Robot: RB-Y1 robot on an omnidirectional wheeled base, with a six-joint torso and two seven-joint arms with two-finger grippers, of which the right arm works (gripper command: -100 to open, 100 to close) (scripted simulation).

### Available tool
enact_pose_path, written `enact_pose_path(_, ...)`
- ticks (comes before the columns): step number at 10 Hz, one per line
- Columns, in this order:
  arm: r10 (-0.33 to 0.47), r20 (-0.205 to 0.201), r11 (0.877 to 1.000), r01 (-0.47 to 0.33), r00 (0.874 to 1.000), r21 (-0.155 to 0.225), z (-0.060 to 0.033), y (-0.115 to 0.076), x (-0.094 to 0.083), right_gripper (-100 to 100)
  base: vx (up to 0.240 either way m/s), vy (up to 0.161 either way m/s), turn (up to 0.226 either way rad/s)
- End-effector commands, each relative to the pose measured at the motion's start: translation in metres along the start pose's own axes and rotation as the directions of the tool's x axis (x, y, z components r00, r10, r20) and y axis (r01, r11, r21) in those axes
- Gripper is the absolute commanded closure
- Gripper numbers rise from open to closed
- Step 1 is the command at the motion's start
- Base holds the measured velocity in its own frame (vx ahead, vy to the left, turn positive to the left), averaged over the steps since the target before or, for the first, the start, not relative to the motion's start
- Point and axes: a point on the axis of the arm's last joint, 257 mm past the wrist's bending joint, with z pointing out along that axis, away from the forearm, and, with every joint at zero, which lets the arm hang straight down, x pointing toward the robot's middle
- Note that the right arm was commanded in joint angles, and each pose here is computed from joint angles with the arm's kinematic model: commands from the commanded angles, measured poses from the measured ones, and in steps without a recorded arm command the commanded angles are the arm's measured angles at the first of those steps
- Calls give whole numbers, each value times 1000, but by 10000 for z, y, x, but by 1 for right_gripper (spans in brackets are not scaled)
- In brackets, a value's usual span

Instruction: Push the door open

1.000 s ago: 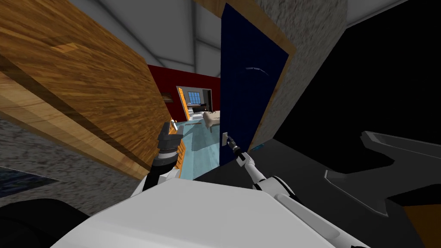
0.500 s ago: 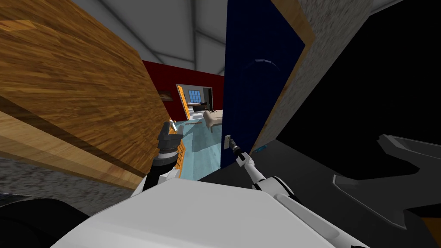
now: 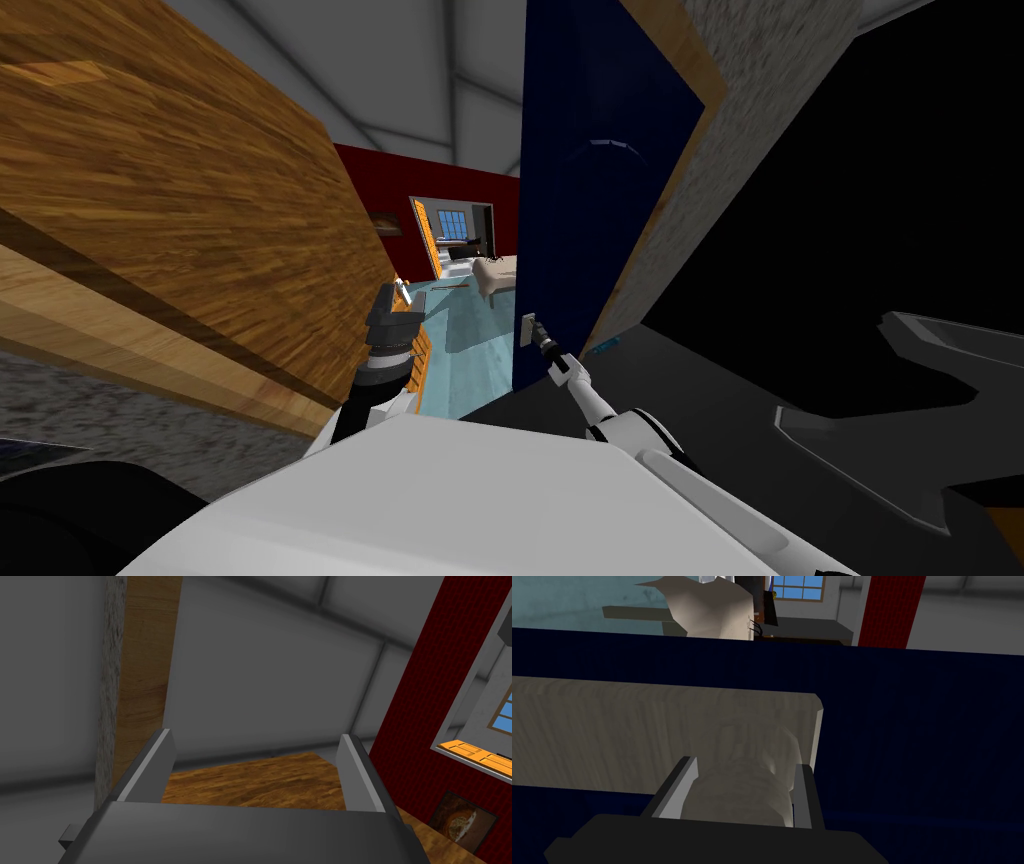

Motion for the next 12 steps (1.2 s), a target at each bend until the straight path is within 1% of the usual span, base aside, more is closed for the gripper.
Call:
enact_pose_path(1,-1,18,1000,1,1000,-2,-6,8,-64,100,86,97,-20)
enact_pose_path(2,-1,24,1000,1,1000,-3,-8,10,-82,100,126,127,-42)
enact_pose_path(4,-2,47,1000,3,999,-5,-17,19,-161,100,166,116,-8)
enact_pose_path(5,-3,66,1000,3,998,-7,-26,26,-227,100,163,108,-4)
enact_pose_path(6,-3,75,1000,4,997,-7,-31,29,-260,100,125,107,-15)
enact_pose_path(7,-4,97,1000,5,995,-9,-44,35,-337,100,136,129,-21)
enact_pose_path(8,-4,108,1000,5,994,-9,-51,37,-375,100,134,122,-36)
enact_pose_path(9,-5,132,1000,6,991,-10,-68,42,-458,100,140,131,-14)
enact_pose_path(10,-5,144,1000,7,990,-10,-77,44,-500,100,155,135,-41)
enact_pose_path(11,-5,144,1000,7,990,-10,-77,44,-500,100,108,91,-34)
enact_pose_path(12,-5,170,1000,7,985,-11,-98,46,-588,100,98,89,-19)
